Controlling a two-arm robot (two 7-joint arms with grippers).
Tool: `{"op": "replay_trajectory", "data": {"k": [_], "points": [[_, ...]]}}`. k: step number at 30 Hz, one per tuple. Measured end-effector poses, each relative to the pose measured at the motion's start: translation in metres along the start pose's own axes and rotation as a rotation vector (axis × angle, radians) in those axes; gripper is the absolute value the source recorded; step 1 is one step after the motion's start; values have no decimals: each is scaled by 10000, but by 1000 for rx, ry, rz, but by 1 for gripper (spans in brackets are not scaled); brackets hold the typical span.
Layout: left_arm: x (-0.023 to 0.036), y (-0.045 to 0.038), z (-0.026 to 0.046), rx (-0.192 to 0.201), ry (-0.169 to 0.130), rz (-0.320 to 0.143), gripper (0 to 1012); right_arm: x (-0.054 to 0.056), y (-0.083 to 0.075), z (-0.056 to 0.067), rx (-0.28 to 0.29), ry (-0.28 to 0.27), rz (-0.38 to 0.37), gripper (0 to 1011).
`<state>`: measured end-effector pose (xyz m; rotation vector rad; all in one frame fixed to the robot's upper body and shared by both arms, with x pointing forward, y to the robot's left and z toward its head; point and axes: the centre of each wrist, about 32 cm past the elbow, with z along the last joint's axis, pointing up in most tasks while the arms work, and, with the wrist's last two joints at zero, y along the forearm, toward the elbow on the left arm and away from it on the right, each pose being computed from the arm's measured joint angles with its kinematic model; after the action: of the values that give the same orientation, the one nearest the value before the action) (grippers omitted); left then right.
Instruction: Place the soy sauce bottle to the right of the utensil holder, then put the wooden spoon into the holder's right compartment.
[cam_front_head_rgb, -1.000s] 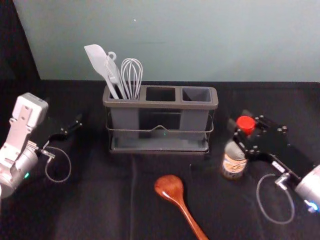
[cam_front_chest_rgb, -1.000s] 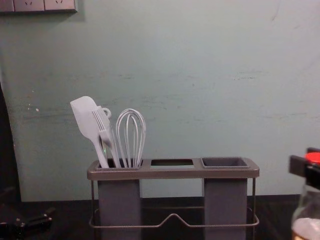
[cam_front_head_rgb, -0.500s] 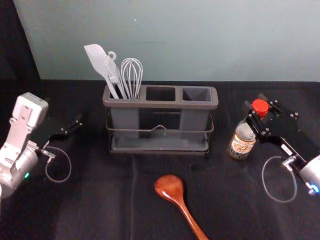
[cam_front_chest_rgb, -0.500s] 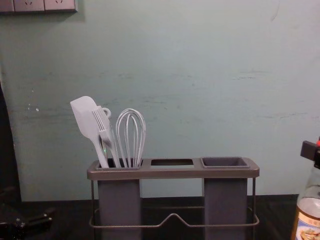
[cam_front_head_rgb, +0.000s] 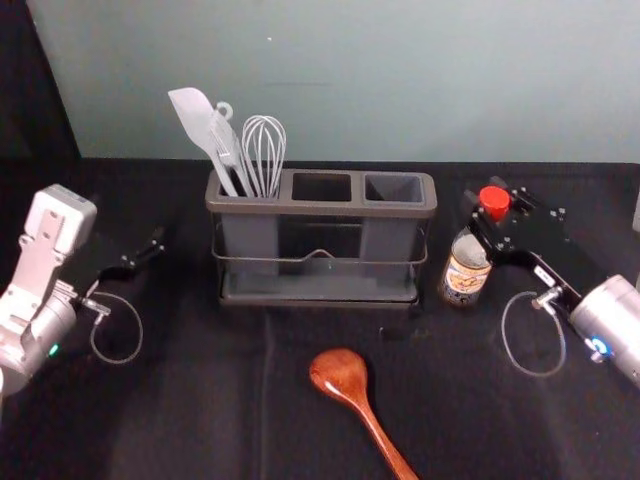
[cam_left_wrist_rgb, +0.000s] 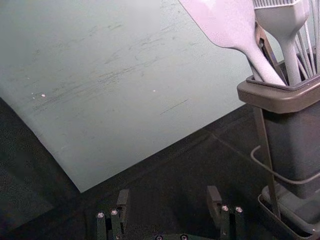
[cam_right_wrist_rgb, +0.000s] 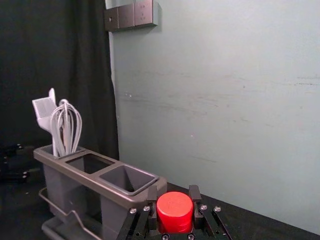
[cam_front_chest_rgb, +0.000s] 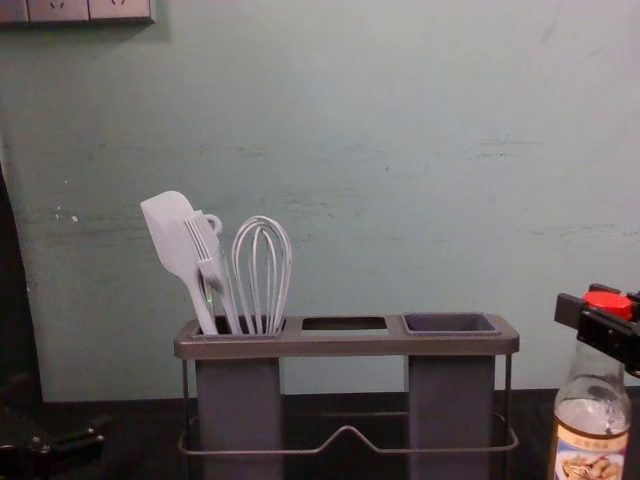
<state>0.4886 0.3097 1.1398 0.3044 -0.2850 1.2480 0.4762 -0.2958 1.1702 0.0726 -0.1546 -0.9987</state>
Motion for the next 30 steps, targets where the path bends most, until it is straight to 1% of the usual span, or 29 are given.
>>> {"op": "replay_trajectory", "data": {"k": [7,13,19,30], "points": [[0,0,0,0,0,0,1000,41,121,-29,-8,11,-7,378],[0,0,0,0,0,0,1000,76,200,-70,-1,43,-9,378],[0,0,0,0,0,0,1000,115,267,-98,2,63,-17,378],[0,0,0,0,0,0,1000,140,332,-154,-9,87,-22,378]]}}
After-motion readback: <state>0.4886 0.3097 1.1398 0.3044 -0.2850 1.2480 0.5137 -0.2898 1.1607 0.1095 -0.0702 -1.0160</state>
